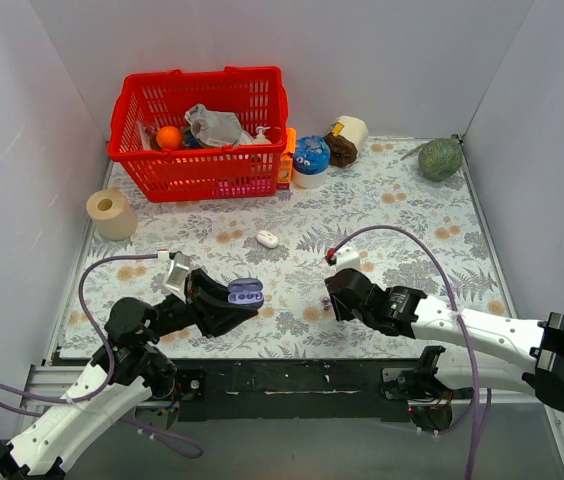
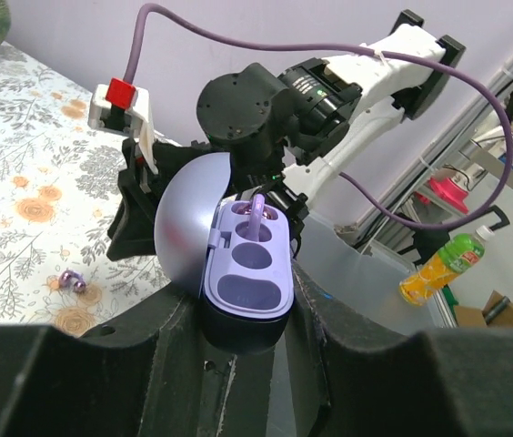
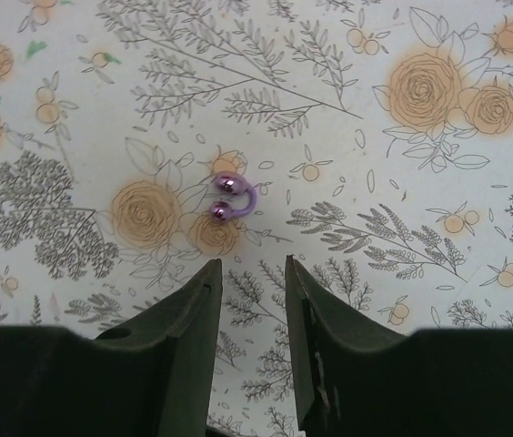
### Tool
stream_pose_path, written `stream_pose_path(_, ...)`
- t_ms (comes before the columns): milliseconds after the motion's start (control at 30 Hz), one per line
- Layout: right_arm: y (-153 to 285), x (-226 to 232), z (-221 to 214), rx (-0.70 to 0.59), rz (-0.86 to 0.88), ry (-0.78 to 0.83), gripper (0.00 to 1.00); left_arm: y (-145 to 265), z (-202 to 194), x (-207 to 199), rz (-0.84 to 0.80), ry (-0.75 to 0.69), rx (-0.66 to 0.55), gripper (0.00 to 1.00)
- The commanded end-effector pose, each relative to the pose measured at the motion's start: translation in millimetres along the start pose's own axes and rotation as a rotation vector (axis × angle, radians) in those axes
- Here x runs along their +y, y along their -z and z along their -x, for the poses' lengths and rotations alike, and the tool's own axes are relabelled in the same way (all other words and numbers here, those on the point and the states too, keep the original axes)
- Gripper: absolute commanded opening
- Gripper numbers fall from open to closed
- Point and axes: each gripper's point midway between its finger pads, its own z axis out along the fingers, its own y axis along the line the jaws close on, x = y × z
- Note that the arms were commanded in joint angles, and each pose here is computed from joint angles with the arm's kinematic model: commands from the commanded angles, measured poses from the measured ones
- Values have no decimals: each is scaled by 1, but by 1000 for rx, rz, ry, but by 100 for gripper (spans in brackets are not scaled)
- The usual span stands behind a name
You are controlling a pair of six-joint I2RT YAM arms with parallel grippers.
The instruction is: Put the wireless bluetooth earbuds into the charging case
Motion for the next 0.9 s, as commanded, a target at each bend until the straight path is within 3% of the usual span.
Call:
stream_pose_path(0,-23,-2,14,-46,20,-165,41,2,0,10,60,28,-22,0)
stream_pose_path(333,-47,2,1,12,67,-148,47,-1,-7,16,74,25,20,0)
stream_pose_path(867,-61,-7,-14,55,34,-128,47,0,-11,19,83,22,28,0)
